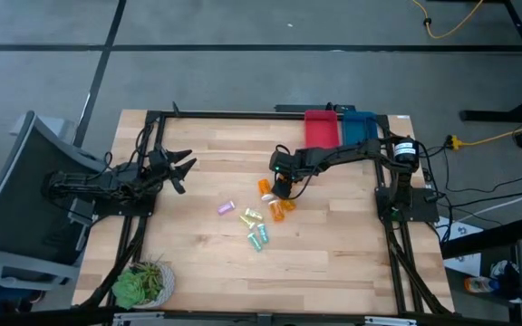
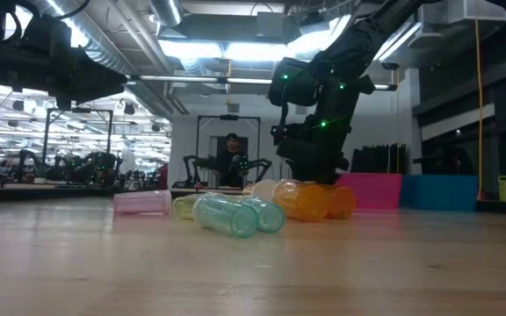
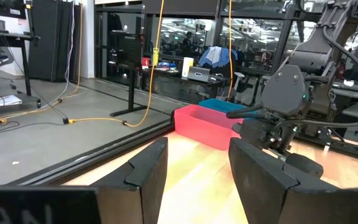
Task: Pick and place medicine bottles into bin by pill shape (circle, oval)
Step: Put the orange capsule bottle into the blue bin
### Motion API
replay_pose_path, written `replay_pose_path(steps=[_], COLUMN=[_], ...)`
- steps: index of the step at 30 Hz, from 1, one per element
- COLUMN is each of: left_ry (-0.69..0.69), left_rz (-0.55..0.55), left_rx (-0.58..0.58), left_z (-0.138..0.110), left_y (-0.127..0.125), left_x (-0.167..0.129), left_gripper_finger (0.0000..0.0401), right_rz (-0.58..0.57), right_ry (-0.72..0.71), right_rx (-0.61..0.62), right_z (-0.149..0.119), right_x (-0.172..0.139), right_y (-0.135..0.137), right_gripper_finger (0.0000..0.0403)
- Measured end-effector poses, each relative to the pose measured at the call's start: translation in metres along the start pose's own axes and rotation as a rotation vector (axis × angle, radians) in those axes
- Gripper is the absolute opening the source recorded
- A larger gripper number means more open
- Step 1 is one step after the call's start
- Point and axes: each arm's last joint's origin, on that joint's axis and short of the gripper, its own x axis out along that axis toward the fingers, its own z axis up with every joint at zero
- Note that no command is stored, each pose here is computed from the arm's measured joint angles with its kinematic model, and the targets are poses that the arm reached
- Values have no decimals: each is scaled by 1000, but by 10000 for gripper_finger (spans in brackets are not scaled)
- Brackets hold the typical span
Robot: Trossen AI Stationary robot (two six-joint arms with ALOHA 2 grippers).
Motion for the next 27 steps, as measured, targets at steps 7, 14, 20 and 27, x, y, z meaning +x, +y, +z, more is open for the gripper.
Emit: replay_pose_path(steps=[7, 14, 20, 27], left_ry=[0, 0, 0, 0], left_rz=[0, 0, 0, 0], left_rx=[0, 0, 1, 0], left_z=[0, 0, 0, 0], left_y=[0, 0, 0, 0], left_x=[0, 0, 0, 0], left_gripper_finger=[166, 166, 166, 166], right_rz=[0, -4, -42, -44], right_ry=[1, 5, -11, -32], right_rx=[8, 25, 11, -57], right_z=[0, 0, 13, 35], right_x=[0, -2, -20, -50], right_y=[0, 0, 0, 4], right_gripper_finger=[195, 189, 189, 189])
